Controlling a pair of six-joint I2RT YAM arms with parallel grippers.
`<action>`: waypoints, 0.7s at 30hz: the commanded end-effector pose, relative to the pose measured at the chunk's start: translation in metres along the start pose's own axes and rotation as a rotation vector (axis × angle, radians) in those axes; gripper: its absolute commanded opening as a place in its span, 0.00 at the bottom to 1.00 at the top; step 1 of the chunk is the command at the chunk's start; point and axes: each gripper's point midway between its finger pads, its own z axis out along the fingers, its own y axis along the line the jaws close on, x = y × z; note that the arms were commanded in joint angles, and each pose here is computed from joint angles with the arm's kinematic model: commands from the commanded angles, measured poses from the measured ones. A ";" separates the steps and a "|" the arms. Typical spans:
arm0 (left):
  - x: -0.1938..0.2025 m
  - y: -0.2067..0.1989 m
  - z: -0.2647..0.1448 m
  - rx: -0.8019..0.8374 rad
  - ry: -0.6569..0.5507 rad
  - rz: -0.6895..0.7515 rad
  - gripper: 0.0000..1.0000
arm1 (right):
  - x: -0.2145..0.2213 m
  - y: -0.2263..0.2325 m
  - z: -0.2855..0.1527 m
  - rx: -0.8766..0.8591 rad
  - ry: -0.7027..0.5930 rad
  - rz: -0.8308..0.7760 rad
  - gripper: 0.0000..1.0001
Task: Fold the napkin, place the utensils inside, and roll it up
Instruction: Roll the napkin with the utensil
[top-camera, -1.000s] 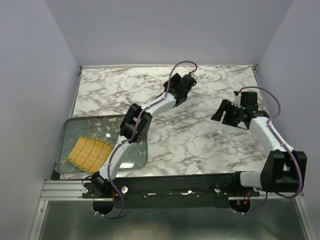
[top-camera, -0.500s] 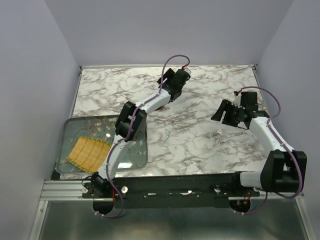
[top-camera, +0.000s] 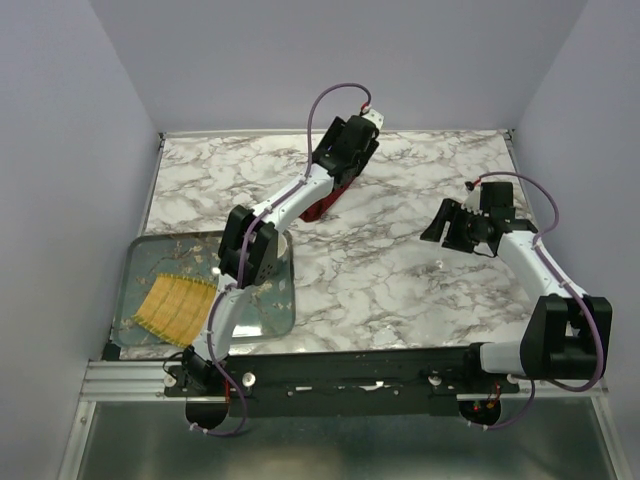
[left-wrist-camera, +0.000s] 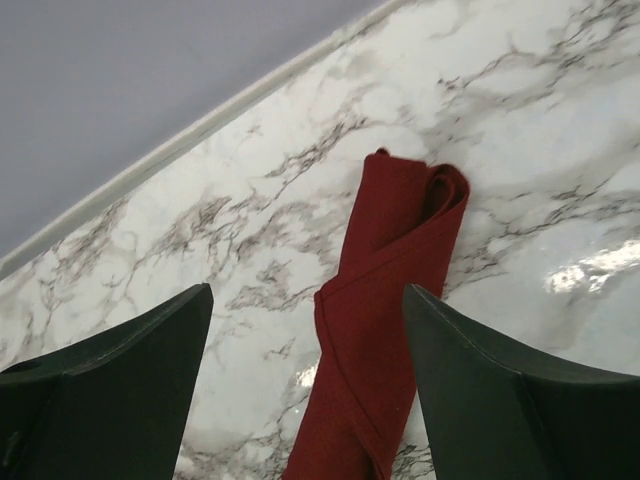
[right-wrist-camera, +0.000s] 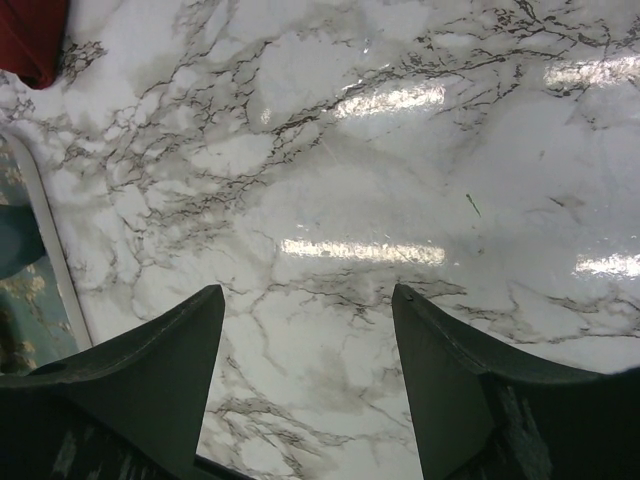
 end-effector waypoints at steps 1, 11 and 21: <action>-0.012 -0.029 -0.004 0.186 -0.002 -0.033 0.90 | -0.009 0.008 -0.005 -0.033 -0.009 -0.021 0.76; 0.015 -0.043 0.023 0.240 0.059 -0.053 0.99 | -0.010 0.011 -0.007 -0.046 -0.009 -0.039 0.76; -0.049 -0.030 -0.087 0.386 -0.045 -0.340 0.99 | -0.003 0.004 -0.012 0.027 -0.025 -0.112 0.75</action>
